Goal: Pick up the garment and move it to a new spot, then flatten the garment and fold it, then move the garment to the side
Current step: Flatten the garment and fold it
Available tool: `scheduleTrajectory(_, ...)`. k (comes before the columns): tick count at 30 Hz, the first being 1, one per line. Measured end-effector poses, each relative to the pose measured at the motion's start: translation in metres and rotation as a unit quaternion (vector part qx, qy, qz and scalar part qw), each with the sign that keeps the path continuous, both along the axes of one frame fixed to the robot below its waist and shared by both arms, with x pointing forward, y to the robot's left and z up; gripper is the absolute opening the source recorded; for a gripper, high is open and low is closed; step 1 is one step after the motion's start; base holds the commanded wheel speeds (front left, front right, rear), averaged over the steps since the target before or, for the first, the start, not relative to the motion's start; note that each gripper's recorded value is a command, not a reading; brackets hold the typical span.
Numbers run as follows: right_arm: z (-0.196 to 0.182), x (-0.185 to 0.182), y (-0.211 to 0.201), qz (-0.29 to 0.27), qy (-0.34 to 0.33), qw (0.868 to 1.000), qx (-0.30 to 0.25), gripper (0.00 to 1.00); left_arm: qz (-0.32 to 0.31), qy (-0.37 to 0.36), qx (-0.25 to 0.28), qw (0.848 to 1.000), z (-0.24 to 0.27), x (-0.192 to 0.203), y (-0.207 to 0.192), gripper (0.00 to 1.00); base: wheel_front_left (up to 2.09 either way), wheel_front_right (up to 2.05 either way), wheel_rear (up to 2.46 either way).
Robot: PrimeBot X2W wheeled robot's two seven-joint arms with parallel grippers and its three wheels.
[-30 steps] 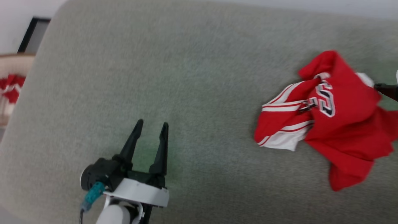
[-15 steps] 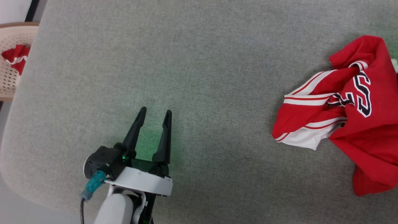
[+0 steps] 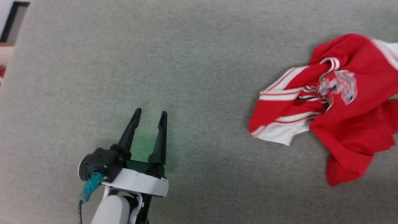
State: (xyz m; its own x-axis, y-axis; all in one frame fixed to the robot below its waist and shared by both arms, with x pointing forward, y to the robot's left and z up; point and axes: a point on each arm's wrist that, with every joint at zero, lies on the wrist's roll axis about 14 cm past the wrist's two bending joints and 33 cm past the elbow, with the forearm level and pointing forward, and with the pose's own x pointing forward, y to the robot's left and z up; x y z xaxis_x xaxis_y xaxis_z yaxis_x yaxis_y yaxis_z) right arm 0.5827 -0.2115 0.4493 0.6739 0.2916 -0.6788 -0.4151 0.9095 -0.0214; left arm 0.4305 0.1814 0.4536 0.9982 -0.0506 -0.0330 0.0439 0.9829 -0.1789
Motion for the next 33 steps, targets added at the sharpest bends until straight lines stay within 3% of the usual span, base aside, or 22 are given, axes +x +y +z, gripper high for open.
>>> scheduleTrajectory(6,0.008,-0.016,-0.076,-0.1,-0.046,0.994,0.009,0.0,-0.025,-0.009,-0.003,1.0,0.004,0.007,-0.015,1.0,0.0,0.0,0.0)
scheduleTrajectory(11,-0.003,-0.041,-0.14,-0.179,-0.056,0.982,-0.02,0.0,-0.044,-0.009,0.0,0.999,0.002,0.011,-0.025,1.0,0.0,0.0,0.0)
scheduleTrajectory(17,-0.02,-0.053,-0.154,-0.213,-0.075,0.974,-0.022,0.0,-0.082,-0.015,0.004,0.997,0.005,0.023,-0.04,1.0,0.0,0.0,0.0)
scheduleTrajectory(18,-0.019,-0.053,-0.154,-0.215,-0.087,0.972,-0.02,0.04,-0.09,-0.019,0.008,0.996,0.007,0.026,-0.042,1.0,0.0,0.0,0.0)
scheduleTrajectory(19,-0.017,-0.052,-0.154,-0.217,-0.101,0.971,-0.018,0.39,-0.1,-0.023,0.01,0.995,0.009,0.03,-0.045,1.0,0.0,0.0,0.0)
scheduleTrajectory(20,-0.016,-0.053,-0.156,-0.22,-0.113,0.969,-0.018,1.0,-0.11,-0.025,0.008,0.994,0.011,0.033,-0.05,1.0,0.0,0.0,0.0)
scheduleTrajectory(28,0.004,-0.074,-0.173,-0.237,-0.213,0.948,-0.016,1.0,-0.229,-0.028,0.04,0.972,0.038,0.07,-0.091,1.0,0.0,0.0,0.0)
scheduleTrajectory(31,0.01,-0.079,-0.164,-0.246,-0.236,0.94,0.019,1.0,-0.274,0.032,0.037,0.96,0.037,0.083,-0.111,1.0,0.0,0.0,0.0)
scheduleTrajectory(33,0.015,-0.082,-0.155,-0.247,-0.249,0.935,0.045,1.0,-0.299,0.113,0.021,0.947,0.023,0.087,-0.121,1.0,0.0,0.0,0.0)
